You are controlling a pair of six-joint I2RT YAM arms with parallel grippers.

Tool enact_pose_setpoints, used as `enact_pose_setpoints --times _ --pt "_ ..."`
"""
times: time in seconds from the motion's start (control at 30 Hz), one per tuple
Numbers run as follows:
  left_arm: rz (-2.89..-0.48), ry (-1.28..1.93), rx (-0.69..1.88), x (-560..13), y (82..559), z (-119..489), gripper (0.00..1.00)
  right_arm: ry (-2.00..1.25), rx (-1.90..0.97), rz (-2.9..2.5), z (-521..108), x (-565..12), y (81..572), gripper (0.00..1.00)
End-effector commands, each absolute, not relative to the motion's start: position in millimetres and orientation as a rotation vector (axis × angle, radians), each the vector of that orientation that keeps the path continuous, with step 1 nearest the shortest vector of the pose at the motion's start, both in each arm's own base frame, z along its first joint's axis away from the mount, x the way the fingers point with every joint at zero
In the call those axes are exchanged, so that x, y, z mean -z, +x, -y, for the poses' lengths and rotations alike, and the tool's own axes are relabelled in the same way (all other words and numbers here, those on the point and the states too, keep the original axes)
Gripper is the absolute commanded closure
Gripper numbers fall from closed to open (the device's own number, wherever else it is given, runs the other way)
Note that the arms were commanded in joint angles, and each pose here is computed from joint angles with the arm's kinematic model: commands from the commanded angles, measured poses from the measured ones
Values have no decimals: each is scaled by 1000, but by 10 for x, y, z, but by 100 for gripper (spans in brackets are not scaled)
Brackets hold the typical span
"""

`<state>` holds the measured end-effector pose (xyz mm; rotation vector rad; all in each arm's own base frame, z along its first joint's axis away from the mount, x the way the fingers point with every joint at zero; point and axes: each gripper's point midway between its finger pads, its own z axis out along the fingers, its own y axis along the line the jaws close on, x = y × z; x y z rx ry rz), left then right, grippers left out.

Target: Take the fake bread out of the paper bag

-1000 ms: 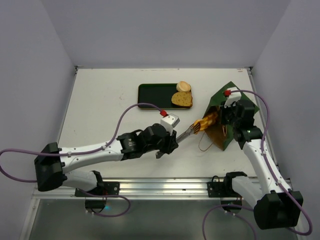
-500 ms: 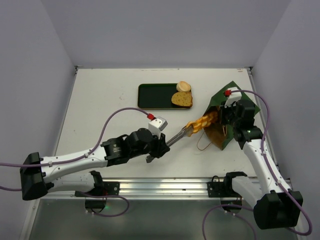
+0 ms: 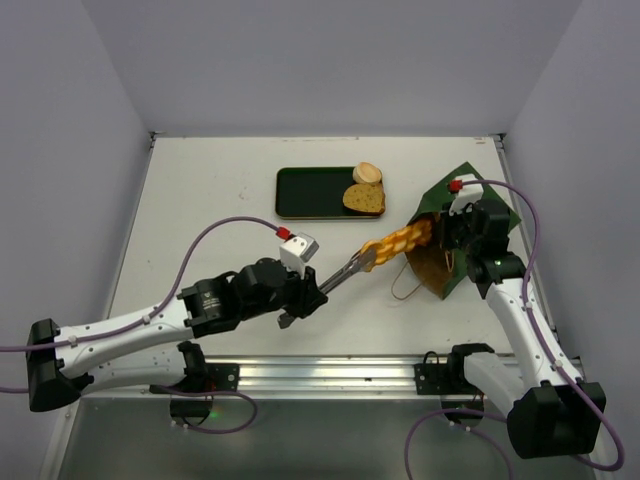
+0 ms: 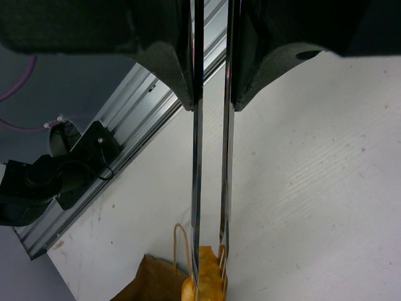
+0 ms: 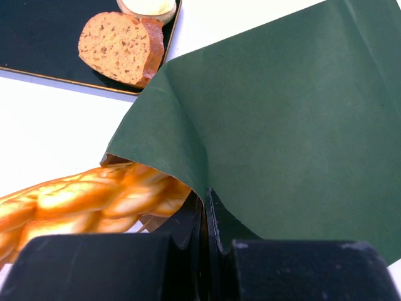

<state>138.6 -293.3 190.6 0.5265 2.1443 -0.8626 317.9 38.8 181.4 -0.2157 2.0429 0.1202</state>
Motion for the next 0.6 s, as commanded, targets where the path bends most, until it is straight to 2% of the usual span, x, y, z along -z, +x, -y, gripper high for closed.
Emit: enact_pose_setpoints --times 0.0,0.57 --pt "-2107 498 858 -2135 1391 2788 100 -207 -102 -1963 -358 -2003 3258 100" --pt "-2020 532 863 -2677 1122 2126 100 -206 -96 -1957 -344 -2011 3261 100"
